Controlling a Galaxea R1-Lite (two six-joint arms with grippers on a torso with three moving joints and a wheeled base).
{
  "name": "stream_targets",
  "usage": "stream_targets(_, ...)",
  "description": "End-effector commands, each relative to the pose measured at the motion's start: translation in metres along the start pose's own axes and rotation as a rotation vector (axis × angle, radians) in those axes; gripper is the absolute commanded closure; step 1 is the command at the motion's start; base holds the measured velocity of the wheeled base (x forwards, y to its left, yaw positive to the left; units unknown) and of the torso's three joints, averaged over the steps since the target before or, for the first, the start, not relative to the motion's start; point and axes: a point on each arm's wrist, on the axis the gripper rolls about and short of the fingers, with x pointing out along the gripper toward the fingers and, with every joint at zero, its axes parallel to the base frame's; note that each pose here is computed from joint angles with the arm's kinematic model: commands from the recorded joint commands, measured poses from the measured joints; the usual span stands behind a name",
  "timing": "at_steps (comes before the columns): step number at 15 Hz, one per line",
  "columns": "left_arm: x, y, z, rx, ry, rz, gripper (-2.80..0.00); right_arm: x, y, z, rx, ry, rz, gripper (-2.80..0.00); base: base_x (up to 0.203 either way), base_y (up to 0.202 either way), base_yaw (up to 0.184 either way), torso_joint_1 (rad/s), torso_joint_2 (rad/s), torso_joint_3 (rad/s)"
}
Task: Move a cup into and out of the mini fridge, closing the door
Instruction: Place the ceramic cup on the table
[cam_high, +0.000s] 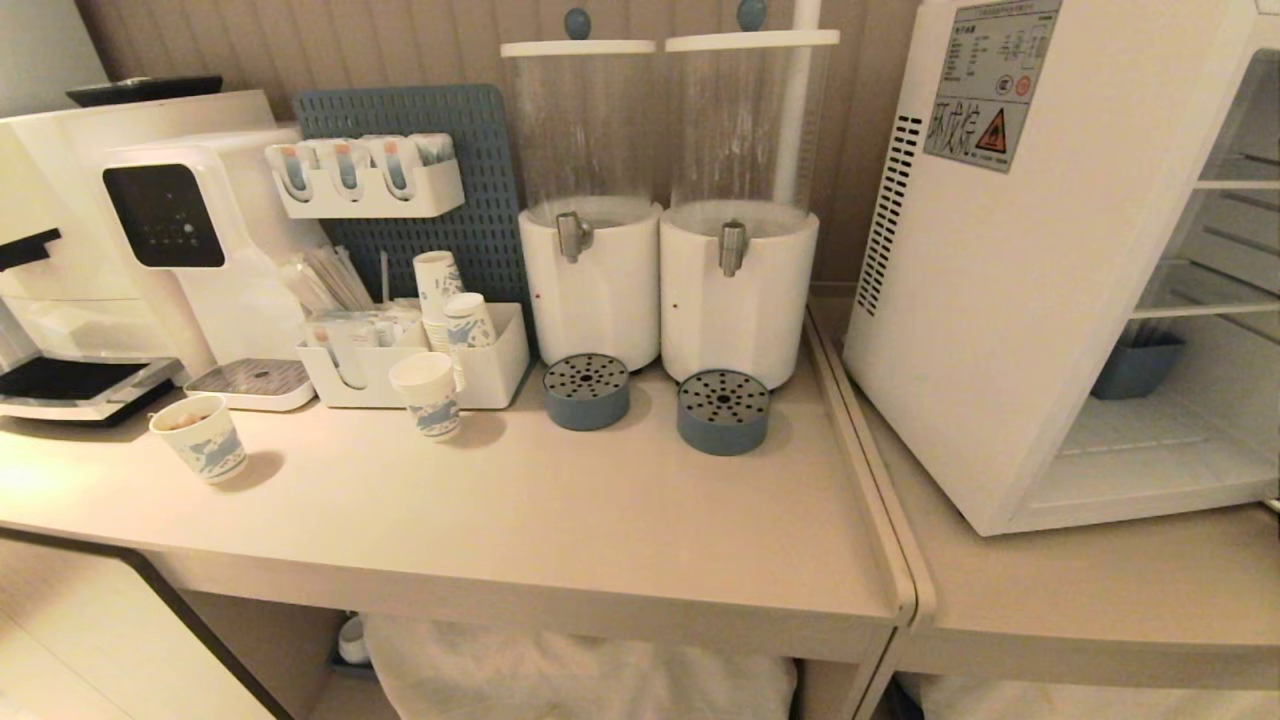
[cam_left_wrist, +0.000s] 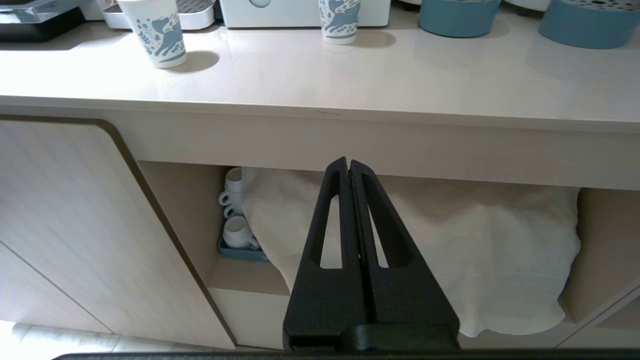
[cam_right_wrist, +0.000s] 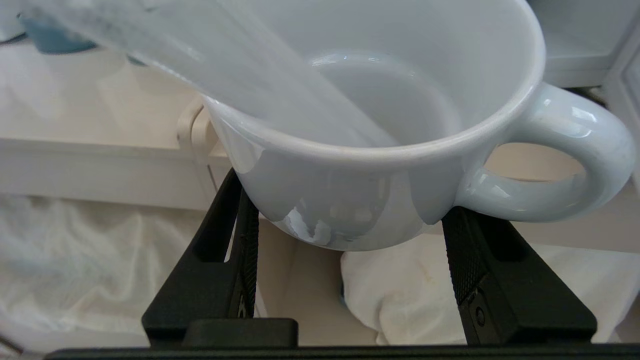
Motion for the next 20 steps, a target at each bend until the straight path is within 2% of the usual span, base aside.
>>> stream_targets(1, 0.0001, 0.0000, 0.0000, 0.000, 0.002, 0.000, 0.00, 0.0001, 0.0000, -0.0001, 0.001, 0.003, 0.001, 0.00, 0.000, 0.000, 0.000, 0.000, 0.00, 0.000)
stream_targets(8, 0.0001, 0.0000, -0.0001, 0.000, 0.002, 0.000, 0.00, 0.0001, 0.0000, -0.0001, 0.001, 0.003, 0.001, 0.00, -0.010, 0.000, 0.000, 0.001, 0.00, 0.000)
stream_targets(16, 0.0001, 0.0000, 0.0000, 0.000, 0.002, -0.001, 0.00, 0.0001, 0.0000, -0.0002, 0.001, 0.005, 0.001, 0.00, -0.188, 0.000, 0.001, 0.003, 0.00, 0.002)
stream_targets(20, 0.0001, 0.0000, 0.0000, 0.000, 0.002, 0.000, 0.00, 0.0001, 0.0000, -0.0002, 0.001, 0.005, 0.001, 0.00, -0.027, 0.000, 0.000, 0.001, 0.00, 0.002)
